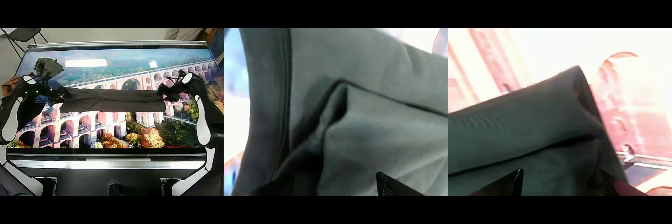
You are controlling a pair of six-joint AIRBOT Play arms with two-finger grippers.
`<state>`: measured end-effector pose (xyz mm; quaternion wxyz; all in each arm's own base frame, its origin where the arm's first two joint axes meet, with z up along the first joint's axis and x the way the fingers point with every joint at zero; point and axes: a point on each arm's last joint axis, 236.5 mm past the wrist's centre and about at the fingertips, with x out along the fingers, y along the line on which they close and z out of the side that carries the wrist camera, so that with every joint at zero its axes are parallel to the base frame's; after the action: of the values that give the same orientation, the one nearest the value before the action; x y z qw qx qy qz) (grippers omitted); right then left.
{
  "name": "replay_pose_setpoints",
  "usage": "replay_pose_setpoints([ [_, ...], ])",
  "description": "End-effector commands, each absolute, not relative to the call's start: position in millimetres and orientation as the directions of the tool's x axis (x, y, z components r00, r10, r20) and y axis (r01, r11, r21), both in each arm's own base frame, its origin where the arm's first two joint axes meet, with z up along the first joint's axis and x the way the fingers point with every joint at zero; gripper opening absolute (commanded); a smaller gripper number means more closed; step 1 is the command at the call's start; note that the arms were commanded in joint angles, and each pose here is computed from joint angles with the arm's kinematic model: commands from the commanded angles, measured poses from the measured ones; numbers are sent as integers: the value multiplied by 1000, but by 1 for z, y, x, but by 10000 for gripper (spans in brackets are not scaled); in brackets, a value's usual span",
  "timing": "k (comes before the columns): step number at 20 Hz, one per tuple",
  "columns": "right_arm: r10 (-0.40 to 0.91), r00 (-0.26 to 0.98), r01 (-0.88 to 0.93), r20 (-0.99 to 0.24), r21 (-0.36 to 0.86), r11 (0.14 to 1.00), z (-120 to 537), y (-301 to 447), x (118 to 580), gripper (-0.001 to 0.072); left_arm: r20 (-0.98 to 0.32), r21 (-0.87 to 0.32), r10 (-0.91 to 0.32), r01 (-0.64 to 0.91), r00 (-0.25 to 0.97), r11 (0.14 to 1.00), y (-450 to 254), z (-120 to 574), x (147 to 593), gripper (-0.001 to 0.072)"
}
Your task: Fold the shirts.
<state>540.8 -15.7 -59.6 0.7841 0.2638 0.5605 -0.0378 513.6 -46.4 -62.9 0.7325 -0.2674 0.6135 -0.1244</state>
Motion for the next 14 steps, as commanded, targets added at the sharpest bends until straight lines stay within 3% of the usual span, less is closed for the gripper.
replay_pose_setpoints([
  [1,254,419,328,-872,406,853,-33,-35,541,624,-830,-555,-531,-151,171,818,-39,-48,500,595],
  [4,364,358,424,-860,497,757,-47,-66,517,673,-824,-554,-521,-130,222,822,-30,-17,500,592],
  [8,572,230,469,-787,605,644,-79,-39,493,689,-807,-546,-510,-47,298,836,-42,36,498,587],
  [13,583,246,509,-774,615,602,-101,-14,511,682,-770,-524,-521,101,369,846,-82,105,484,587],
  [14,572,262,520,-778,612,595,-103,-11,516,646,-763,-519,-527,132,375,845,-93,115,479,587],
])
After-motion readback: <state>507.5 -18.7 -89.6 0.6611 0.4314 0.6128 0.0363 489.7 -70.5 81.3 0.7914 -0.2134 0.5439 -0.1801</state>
